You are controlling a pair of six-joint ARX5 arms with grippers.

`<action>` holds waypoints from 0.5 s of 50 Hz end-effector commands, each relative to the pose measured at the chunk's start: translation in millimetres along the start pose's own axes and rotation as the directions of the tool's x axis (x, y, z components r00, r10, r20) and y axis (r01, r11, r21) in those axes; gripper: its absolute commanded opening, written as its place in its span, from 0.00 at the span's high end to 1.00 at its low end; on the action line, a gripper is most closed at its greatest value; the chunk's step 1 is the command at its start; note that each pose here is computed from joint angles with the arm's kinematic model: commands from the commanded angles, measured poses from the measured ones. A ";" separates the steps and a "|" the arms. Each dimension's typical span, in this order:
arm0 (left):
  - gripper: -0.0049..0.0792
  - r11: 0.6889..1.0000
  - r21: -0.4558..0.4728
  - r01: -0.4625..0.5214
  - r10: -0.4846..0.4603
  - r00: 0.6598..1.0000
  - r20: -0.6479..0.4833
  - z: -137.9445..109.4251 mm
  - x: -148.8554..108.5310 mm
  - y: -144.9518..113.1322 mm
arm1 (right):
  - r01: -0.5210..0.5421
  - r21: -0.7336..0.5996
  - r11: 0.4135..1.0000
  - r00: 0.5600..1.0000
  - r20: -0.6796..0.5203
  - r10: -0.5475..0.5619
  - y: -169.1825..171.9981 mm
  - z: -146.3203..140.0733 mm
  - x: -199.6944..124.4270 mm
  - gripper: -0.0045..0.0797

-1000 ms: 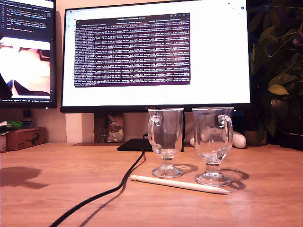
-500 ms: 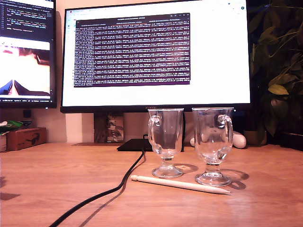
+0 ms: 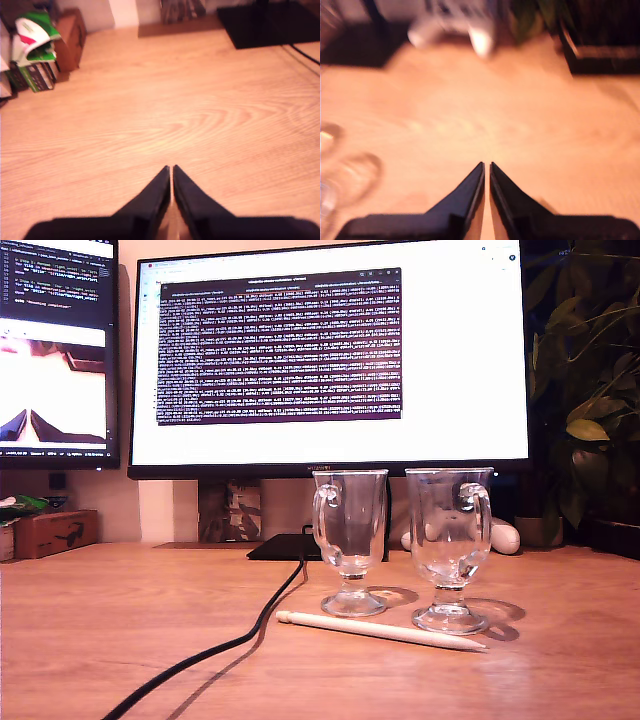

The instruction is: Pick the small glass cups in front of you with each of your hands, and place them behind the white pen

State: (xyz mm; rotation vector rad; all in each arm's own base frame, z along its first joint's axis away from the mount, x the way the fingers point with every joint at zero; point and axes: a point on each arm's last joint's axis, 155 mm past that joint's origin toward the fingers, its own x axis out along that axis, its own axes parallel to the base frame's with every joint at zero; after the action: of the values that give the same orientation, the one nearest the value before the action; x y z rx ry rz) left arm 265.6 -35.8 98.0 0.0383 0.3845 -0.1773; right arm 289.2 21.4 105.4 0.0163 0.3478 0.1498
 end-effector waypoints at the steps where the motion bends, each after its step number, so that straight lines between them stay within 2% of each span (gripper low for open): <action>1: 0.96 1.000 -0.029 0.001 -0.001 1.000 -0.015 -15.0 0.0 -0.4 | -0.024 -0.005 1.000 1.000 0.002 0.024 5.1 -7.9 -1.9 0.95; 9: 0.96 0.999 -0.044 0.005 -0.004 1.000 0.010 -17.7 -4.8 -1.9 | -0.056 -0.030 0.998 0.998 0.021 0.056 12.3 -15.1 -6.8 0.95; 19: 0.96 0.999 -0.038 -0.008 0.010 0.998 0.063 -8.7 -12.0 0.0 | -0.053 -0.049 0.997 0.995 0.080 0.056 13.9 -10.9 -14.8 0.95; 25: 0.96 0.999 -0.035 -0.009 0.012 0.996 0.089 -6.2 -15.7 -0.3 | -0.070 -0.089 0.994 0.986 0.146 0.083 19.7 5.2 -21.5 0.95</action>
State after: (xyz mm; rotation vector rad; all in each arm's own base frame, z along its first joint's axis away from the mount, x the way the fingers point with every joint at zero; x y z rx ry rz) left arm 250.6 -34.5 109.4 0.0011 0.2850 -0.1672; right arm 269.9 35.4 117.8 -0.0274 0.2091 0.2248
